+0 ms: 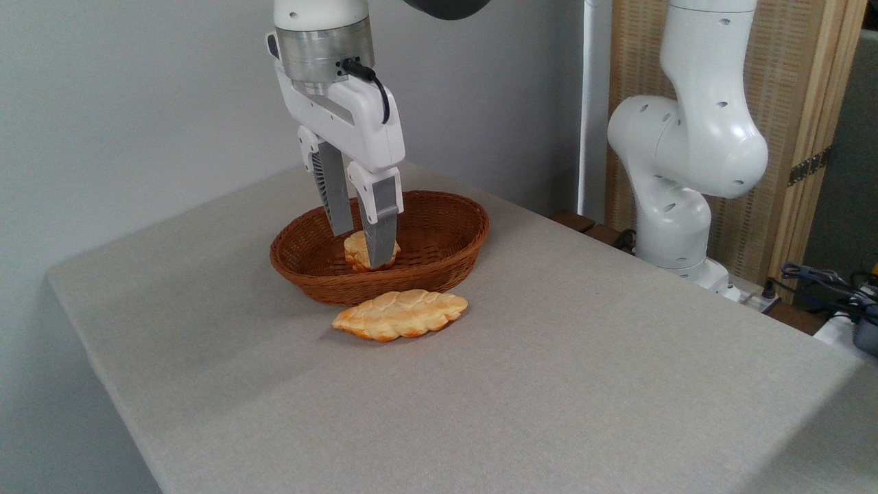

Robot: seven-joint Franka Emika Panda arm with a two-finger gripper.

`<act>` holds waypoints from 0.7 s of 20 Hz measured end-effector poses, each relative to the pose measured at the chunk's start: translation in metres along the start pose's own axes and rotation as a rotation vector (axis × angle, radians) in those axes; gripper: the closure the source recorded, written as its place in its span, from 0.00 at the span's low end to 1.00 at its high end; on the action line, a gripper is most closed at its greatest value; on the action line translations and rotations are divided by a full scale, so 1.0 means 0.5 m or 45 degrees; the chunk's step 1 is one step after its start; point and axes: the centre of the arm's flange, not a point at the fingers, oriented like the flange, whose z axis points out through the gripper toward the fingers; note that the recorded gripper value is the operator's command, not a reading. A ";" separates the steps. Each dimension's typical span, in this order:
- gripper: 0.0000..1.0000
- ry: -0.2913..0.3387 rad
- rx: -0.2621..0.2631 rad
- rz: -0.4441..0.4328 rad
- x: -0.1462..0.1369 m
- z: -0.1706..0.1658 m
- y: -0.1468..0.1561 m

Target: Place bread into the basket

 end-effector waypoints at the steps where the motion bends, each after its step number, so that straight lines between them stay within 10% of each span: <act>1: 0.00 0.000 0.000 -0.001 -0.001 0.000 -0.001; 14: 0.00 -0.029 -0.029 -0.022 -0.016 0.009 -0.011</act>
